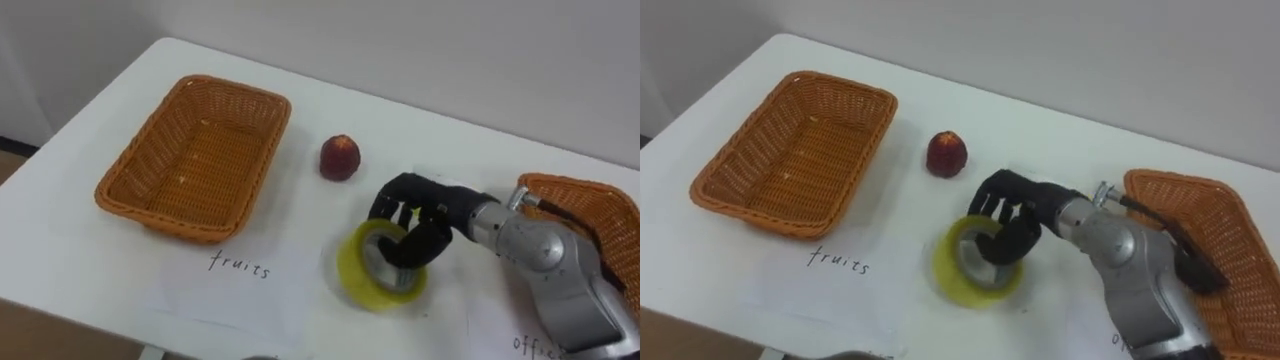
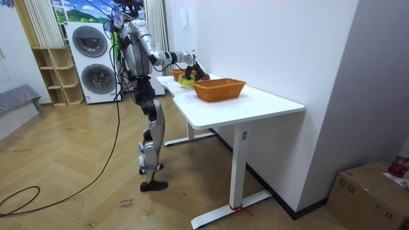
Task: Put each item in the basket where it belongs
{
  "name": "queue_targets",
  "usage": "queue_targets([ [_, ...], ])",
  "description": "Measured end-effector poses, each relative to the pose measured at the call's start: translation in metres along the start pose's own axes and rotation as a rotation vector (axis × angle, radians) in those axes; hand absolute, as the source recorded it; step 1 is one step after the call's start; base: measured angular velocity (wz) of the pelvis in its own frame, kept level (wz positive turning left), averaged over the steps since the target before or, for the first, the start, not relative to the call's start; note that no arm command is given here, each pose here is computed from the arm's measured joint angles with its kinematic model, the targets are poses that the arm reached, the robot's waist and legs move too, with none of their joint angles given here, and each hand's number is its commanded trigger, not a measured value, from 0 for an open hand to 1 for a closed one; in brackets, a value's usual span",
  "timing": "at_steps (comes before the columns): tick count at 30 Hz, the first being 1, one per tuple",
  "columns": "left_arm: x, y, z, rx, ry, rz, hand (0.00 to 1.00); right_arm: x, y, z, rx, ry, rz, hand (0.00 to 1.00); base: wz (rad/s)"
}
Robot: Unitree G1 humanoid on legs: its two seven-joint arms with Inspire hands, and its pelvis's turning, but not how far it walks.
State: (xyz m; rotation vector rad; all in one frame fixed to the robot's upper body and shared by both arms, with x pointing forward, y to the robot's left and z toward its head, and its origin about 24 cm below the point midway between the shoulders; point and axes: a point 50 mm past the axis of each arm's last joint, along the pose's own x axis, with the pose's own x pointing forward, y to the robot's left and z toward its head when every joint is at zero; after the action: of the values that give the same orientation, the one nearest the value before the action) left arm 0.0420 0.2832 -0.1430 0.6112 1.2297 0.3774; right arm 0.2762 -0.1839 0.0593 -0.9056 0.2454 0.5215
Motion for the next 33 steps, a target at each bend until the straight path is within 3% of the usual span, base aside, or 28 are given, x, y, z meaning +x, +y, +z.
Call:
queue_targets([
  [6,-0.002,0.000,-0.007,-0.026,0.020,0.012,0.00,-0.009,-0.019,-0.008,0.081,-0.025,-0.198,1.00,-0.05],
  [19,-0.005,-0.006,-0.012,-0.082,0.038,0.001,0.00,-0.022,-0.042,0.000,0.125,-0.107,-0.418,1.00,-0.03],
  [27,-0.007,-0.007,-0.023,-0.065,0.069,-0.003,0.00,-0.038,-0.065,-0.011,0.170,-0.091,-0.638,1.00,0.00],
  [33,-0.008,-0.008,-0.028,-0.064,0.096,-0.005,0.00,-0.039,-0.067,-0.019,0.187,-0.058,-0.666,1.00,-0.02],
])
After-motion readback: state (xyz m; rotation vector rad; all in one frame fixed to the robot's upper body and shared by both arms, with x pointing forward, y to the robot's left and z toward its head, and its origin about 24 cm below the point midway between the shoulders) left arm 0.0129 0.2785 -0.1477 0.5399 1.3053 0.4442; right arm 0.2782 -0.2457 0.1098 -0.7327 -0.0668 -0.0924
